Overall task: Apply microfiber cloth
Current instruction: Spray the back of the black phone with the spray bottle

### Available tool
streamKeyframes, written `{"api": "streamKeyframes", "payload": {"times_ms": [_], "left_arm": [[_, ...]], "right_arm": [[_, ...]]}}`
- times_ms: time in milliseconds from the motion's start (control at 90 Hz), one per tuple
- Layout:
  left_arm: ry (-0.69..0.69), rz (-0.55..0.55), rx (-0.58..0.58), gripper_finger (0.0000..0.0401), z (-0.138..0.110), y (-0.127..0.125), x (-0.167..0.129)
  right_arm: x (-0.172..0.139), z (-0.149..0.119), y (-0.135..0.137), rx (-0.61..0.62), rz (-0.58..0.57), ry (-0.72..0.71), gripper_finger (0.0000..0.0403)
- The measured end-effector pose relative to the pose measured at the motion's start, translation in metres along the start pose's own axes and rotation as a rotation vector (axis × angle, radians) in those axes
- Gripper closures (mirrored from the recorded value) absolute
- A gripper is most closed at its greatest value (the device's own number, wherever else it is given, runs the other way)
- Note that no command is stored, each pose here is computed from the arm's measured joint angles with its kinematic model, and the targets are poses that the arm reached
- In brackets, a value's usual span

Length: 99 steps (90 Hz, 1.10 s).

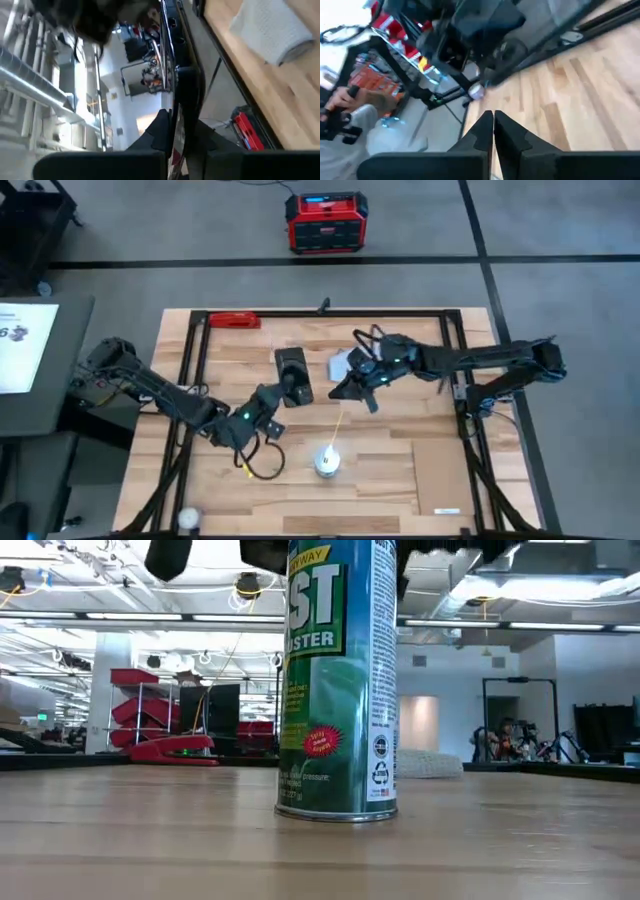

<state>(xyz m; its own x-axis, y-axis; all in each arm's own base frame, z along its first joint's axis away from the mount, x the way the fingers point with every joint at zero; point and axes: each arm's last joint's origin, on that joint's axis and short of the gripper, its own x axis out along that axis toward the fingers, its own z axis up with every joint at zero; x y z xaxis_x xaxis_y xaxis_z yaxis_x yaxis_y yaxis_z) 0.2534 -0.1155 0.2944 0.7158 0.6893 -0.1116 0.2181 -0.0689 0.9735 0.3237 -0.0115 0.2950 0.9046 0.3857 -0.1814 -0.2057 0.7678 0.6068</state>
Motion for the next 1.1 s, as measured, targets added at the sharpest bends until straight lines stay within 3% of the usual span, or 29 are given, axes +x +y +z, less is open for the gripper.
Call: {"api": "streamKeyframes", "payload": {"times_ms": [200,322,456,533,1100], "left_arm": [[-0.004,-0.011,0.054,0.0395,0.0,-0.004,-0.003],[0.025,-0.024,0.114,0.0395,-0.003,-0.007,-0.004],[0.011,-0.063,0.234,0.0395,-0.005,-0.017,-0.004],[0.001,-0.087,0.301,0.0395,-0.005,-0.024,-0.003],[0.038,-0.068,0.265,0.0395,-0.012,-0.016,-0.006]], "right_arm": [[0.038,-0.012,-0.027,0.043,0.154,-0.011,0.0326],[0.048,-0.009,-0.038,0.036,0.294,-0.094,0.0299],[0.045,0.003,-0.043,-0.029,0.367,-0.236,0.0281],[0.04,0.011,-0.047,-0.069,0.369,-0.295,0.0276],[0.03,0.013,-0.086,-0.048,0.184,-0.253,0.0274]]}}
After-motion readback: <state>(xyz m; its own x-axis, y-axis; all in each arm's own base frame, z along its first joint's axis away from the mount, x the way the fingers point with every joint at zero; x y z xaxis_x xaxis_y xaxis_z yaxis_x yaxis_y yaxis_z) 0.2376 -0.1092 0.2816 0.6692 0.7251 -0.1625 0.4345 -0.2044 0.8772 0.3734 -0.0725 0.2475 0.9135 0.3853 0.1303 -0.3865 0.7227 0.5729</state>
